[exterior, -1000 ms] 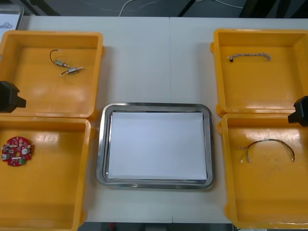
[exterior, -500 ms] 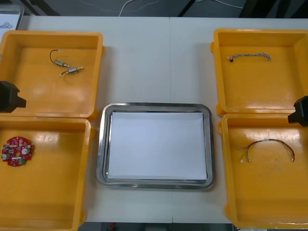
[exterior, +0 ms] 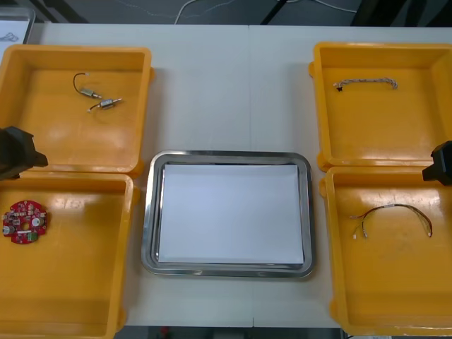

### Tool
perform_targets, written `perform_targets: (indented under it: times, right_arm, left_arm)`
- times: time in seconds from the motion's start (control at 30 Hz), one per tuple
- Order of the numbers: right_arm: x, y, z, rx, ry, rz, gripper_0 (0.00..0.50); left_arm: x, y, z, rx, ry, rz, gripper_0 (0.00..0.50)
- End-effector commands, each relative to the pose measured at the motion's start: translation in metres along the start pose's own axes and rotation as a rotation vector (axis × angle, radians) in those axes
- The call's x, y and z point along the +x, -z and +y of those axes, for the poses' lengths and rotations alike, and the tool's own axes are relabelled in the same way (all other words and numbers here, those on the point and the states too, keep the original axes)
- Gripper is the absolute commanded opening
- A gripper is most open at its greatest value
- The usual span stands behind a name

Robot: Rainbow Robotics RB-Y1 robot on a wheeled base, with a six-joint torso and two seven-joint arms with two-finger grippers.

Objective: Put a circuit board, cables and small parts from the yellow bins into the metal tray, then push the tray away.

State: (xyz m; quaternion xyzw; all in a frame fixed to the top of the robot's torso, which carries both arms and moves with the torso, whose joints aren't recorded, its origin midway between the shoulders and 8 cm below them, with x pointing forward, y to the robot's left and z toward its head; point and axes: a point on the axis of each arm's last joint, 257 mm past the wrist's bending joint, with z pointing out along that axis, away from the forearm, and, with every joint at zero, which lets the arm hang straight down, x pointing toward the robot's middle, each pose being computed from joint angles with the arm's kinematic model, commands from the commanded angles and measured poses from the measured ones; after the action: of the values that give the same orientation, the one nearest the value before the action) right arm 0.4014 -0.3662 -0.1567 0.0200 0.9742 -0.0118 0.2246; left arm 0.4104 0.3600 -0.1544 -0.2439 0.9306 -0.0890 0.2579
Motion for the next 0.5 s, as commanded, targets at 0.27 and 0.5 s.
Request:
perform_targets:
  times: [0.27,0.5]
  right_arm:
    - [0.023,-0.024,0.012,-0.036,-0.058,0.03,0.5]
    - [0.037,-0.035,0.027,-0.062,-0.178,0.034,0.5]
  left_arm:
    - [0.006,0.031,0.014,-0.067,-0.164,0.018,0.5]
    - [0.006,0.05,0.022,-0.048,-0.278,0.029,0.5]
